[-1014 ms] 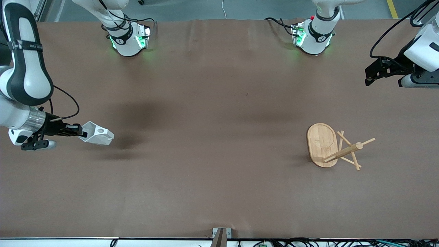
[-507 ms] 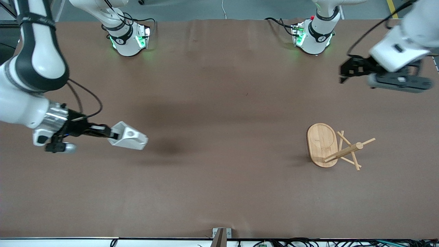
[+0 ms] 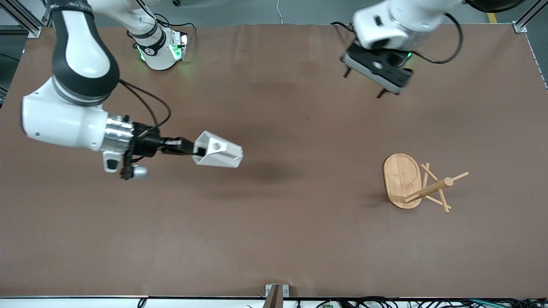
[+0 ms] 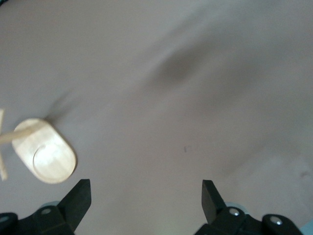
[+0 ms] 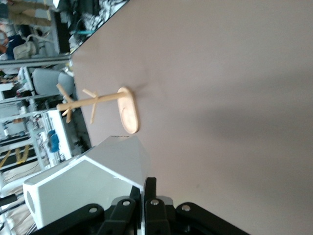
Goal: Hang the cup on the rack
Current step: 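Lift the cup with the right gripper while the left gripper reaches toward it, then grasp the cup's rim with the left gripper beside the right gripper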
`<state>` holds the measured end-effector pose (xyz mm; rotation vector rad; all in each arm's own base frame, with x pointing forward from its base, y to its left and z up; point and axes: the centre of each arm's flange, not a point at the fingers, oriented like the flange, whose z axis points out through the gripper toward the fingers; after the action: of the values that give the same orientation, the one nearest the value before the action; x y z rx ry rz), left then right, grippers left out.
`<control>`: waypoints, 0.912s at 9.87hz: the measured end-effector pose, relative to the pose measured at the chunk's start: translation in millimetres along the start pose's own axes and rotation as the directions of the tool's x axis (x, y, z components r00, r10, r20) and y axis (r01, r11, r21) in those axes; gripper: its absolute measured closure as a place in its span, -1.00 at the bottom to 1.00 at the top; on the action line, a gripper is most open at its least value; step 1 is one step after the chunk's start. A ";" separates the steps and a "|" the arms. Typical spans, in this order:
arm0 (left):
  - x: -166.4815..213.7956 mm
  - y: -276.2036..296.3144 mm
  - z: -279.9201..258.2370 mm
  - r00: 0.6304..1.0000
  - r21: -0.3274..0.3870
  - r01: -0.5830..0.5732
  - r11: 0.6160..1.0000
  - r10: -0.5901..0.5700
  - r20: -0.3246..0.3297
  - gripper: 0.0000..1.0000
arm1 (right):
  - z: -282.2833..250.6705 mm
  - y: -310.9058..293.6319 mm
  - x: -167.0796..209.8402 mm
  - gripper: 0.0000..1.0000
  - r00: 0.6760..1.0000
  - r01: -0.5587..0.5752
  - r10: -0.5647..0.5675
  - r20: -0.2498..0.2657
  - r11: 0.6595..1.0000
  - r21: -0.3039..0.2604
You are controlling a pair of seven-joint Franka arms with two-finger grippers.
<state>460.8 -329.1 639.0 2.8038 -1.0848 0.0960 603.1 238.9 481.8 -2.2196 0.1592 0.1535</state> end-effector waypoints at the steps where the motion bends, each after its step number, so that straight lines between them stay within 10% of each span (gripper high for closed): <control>1: 9.4 24.9 4.5 0.995 -0.005 -0.094 0.996 0.094 -0.033 -1.00 | 18.3 -13.0 -10.5 0.92 0.999 0.009 -0.010 0.034 1.000 0.021; 6: 38.1 78.8 30.1 0.918 -0.020 -0.381 0.924 0.375 -0.129 -0.99 | 75.6 -41.2 -64.4 0.92 0.950 0.052 -0.060 0.306 0.998 0.035; 9: 41.9 73.3 40.6 0.891 -0.029 -0.443 0.896 0.437 -0.120 -0.98 | 77.2 -43.4 -72.1 0.92 0.928 0.035 -0.057 0.367 0.997 0.068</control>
<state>442.9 -416.6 610.8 2.4162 -1.6451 0.2581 535.3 330.8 480.9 -2.0898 -0.0951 0.5296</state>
